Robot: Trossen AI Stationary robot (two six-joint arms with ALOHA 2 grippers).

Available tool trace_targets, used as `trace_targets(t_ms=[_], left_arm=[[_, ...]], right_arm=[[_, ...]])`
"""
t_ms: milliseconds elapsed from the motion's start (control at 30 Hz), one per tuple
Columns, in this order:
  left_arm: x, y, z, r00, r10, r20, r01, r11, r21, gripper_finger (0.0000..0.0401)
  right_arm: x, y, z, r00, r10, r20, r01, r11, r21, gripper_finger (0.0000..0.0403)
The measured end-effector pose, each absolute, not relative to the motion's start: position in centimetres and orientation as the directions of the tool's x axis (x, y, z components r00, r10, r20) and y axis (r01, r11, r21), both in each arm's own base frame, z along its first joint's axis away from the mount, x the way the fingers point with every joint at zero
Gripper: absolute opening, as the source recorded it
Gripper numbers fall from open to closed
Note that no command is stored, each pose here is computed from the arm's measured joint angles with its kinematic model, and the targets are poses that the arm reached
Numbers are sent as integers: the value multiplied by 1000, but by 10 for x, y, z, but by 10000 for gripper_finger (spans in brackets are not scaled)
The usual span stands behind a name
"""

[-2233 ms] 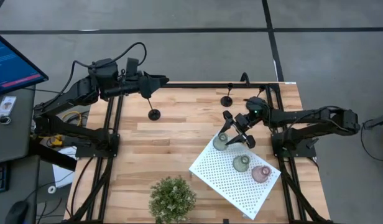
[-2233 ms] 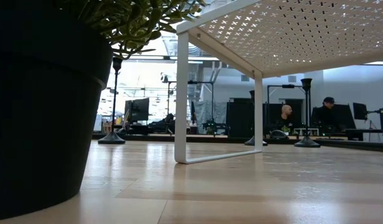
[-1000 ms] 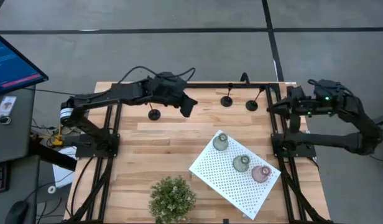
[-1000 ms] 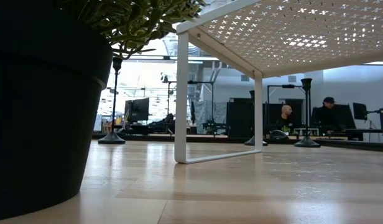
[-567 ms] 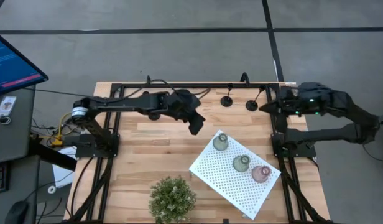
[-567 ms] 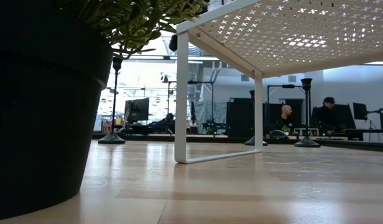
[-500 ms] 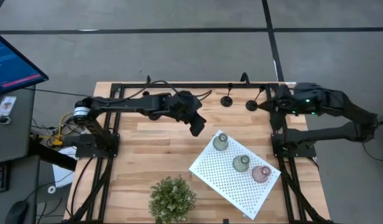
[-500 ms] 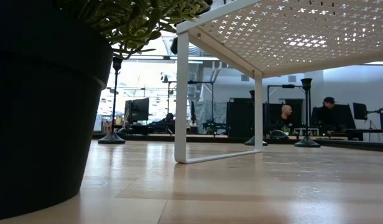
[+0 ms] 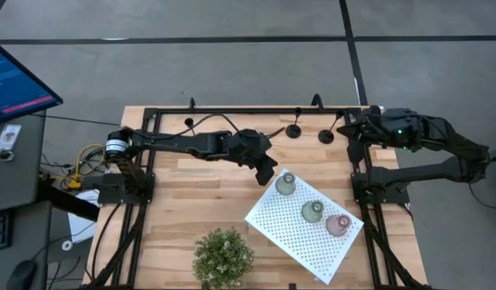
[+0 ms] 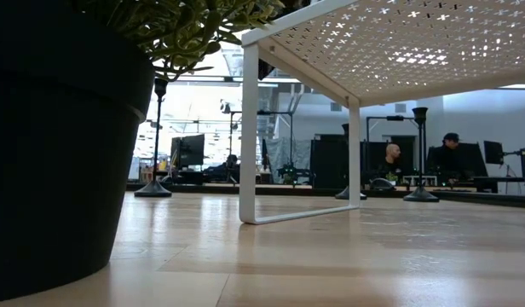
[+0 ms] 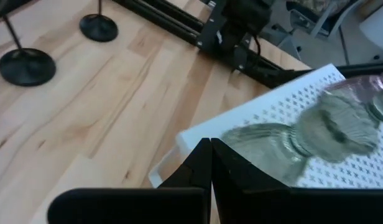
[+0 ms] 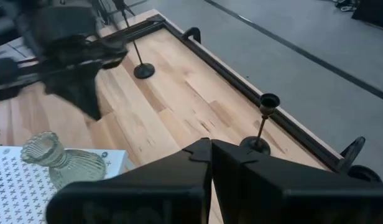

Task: Pick & Place candle stick holders
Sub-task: Put the green glass candle holder on the shelf aligned with green glass candle holders

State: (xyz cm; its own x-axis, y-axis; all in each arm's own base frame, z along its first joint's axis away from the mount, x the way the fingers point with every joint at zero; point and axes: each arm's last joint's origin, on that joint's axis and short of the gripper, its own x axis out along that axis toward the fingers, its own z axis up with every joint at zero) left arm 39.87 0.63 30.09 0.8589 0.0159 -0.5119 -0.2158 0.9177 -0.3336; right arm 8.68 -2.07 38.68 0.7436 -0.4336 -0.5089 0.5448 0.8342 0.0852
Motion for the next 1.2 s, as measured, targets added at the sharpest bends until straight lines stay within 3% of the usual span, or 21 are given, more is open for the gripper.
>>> trace_targets(t_ms=[667, 1200], left_arm=[[409, -16, 300, 898, 53, -436, -205, 929, -310, 1], [413, -23, 296, 905, -16, -425, -142, 930, -338, 1]], right_arm=[[87, -21, 386, 739, -436, -514, 552, 829, 90, 0], [85, -20, 384, 727, -429, -537, 554, 828, 89, 0]])
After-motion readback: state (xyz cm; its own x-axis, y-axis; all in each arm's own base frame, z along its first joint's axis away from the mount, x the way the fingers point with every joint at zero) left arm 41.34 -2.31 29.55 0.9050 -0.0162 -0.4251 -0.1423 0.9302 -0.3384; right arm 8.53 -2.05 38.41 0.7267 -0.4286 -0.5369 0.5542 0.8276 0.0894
